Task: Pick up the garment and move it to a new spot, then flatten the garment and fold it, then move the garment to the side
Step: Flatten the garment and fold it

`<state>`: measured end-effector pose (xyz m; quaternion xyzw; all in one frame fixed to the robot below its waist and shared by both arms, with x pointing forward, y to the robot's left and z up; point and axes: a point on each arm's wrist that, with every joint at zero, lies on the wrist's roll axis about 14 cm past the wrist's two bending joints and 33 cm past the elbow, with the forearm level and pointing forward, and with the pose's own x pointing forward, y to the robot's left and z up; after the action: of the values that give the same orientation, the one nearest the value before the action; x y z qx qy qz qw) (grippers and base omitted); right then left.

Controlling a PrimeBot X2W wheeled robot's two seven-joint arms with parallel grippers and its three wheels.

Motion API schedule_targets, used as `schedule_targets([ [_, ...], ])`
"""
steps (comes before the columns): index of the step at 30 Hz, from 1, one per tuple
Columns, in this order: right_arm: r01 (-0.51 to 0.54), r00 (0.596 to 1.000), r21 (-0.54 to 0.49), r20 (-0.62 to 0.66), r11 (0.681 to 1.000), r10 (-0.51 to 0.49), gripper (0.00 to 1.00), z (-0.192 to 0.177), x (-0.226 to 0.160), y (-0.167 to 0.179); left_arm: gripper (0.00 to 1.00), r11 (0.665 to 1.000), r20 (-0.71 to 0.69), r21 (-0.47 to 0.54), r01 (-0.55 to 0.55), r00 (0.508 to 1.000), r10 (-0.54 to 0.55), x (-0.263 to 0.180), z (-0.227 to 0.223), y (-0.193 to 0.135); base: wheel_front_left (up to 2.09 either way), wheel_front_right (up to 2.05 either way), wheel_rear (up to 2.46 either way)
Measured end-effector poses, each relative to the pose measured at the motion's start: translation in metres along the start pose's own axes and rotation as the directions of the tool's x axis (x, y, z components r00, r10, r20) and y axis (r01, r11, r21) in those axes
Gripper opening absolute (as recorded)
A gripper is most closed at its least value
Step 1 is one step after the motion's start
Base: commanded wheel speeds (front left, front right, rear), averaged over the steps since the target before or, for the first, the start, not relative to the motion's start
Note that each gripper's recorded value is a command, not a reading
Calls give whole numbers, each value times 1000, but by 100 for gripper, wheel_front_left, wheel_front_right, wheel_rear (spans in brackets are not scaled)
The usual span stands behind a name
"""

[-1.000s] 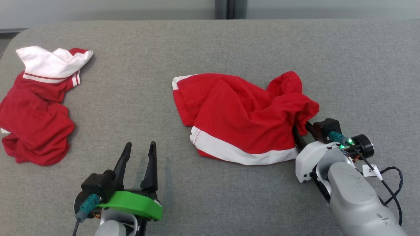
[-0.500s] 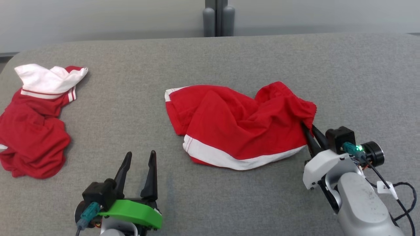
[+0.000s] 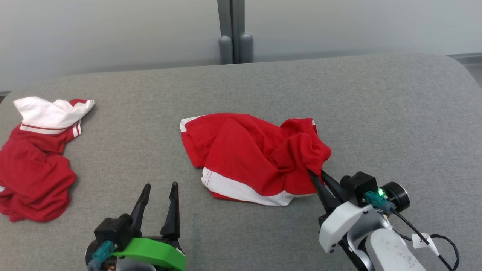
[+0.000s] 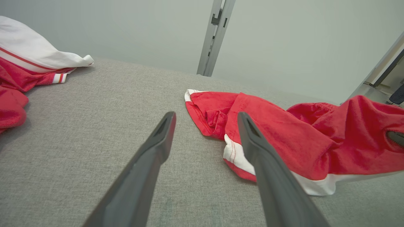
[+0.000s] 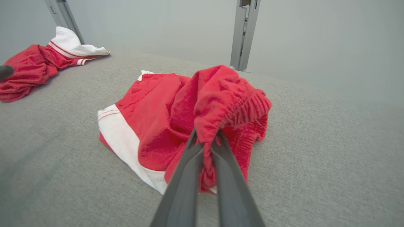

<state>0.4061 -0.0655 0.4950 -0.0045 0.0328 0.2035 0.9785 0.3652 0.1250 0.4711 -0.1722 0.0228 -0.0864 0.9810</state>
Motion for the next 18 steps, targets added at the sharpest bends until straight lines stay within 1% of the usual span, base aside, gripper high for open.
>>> schedule_targets([
  [2,-41,999,38,20,998,40,0,11,3,14,100,1000,4,0,-2,1000,2,0,1,1,0,0,0],
  [4,-74,997,18,12,997,73,0,15,9,23,100,1000,10,-2,-6,1000,6,1,3,2,0,0,0],
  [6,-89,996,25,13,996,89,0,21,18,25,100,1000,16,-2,-9,1000,9,2,5,3,0,0,0],
  [8,-101,995,59,-2,993,101,0,21,30,26,100,1000,27,-3,-13,1000,13,4,9,5,0,0,0],
  [9,-101,995,45,-19,994,102,0,19,35,25,100,1000,31,-3,-15,999,15,5,10,6,0,0,0],
  [10,-95,995,20,-32,995,95,0,17,42,21,100,1000,33,-2,-17,999,17,6,11,7,0,0,0],
  [12,-73,996,11,-55,997,73,0,14,56,10,100,1000,40,-3,-23,999,24,8,14,9,0,0,0],
  [16,-16,990,-45,-139,999,10,0,-7,78,-16,100,999,43,-6,-38,998,38,13,15,15,0,0,0],
  [18,10,986,-50,-168,999,-18,0,-16,88,-28,100,999,44,-6,-44,998,44,16,16,18,0,0,0],
])
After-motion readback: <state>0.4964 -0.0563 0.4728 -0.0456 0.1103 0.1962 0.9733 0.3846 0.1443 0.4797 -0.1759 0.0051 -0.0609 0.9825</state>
